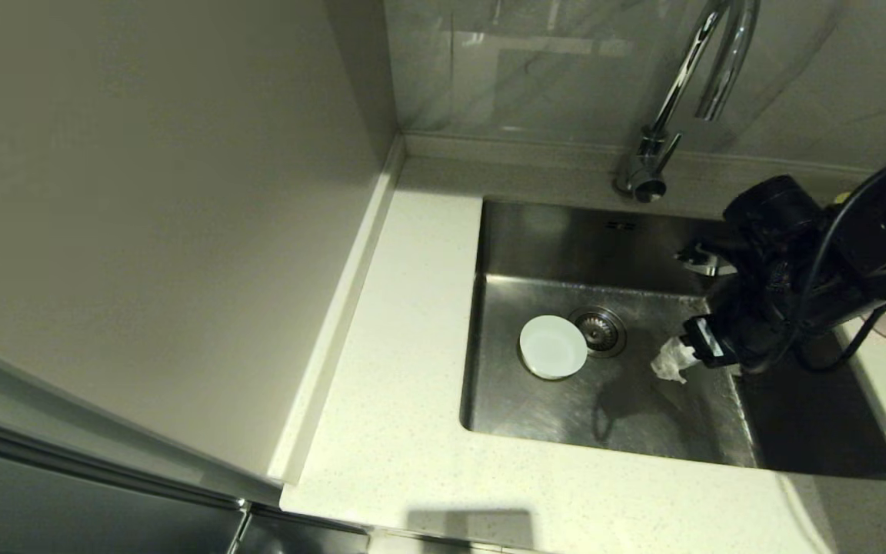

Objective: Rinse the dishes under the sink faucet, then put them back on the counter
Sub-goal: Put a bowl back to the table from the sink

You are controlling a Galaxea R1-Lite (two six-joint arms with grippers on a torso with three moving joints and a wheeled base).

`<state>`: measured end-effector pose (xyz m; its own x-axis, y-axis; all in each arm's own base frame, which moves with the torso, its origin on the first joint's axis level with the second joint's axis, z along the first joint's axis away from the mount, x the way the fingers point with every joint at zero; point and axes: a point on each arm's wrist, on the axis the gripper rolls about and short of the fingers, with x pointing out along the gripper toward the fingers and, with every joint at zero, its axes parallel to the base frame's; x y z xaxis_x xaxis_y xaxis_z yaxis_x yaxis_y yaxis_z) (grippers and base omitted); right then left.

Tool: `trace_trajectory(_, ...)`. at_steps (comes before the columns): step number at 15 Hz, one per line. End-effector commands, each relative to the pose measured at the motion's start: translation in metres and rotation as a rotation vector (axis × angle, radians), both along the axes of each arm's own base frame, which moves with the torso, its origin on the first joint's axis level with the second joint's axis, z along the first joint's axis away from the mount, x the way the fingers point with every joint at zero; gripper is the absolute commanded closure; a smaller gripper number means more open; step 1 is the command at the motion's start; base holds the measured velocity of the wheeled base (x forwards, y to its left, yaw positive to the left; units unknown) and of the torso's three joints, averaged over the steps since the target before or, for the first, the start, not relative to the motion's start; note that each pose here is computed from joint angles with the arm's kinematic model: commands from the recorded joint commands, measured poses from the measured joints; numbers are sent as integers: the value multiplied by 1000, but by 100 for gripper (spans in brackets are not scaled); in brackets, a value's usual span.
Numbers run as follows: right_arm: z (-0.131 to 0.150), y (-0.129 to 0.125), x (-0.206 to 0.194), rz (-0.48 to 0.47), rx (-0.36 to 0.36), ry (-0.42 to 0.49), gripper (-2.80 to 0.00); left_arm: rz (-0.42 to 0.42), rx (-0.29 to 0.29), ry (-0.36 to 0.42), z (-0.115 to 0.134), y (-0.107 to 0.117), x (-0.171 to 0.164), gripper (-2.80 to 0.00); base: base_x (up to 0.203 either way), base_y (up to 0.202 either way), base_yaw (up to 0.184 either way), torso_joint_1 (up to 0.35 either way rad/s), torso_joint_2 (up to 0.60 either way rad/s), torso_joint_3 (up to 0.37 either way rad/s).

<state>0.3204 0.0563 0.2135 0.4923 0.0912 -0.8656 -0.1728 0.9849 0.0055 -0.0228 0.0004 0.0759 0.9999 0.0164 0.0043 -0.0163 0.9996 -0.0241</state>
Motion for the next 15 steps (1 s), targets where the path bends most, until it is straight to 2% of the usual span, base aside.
trace_trajectory(1, -19, 5, 22, 17, 23, 47, -280, 0, -1, -2, 0, 0, 0, 0, 0, 0, 0, 0, 0, 0)
trace_trajectory(7, -72, 20, 91, -8, 148, 52, -280, 0, -1, -2, 0, 0, 0, 0, 0, 0, 0, 0, 0, 0)
trace_trajectory(9, -91, 23, 111, -1, 163, 16, -280, 0, -1, -2, 0, 0, 0, 0, 0, 0, 0, 0, 0, 0)
trace_trajectory(12, -110, 28, 132, 16, 176, -88, -280, 0, -1, -2, 0, 0, 0, 0, 0, 0, 0, 0, 0, 0)
trace_trajectory(15, -118, 33, 140, 30, 170, -104, -280, 0, -1, -2, 0, 0, 0, 0, 0, 0, 0, 0, 0, 0)
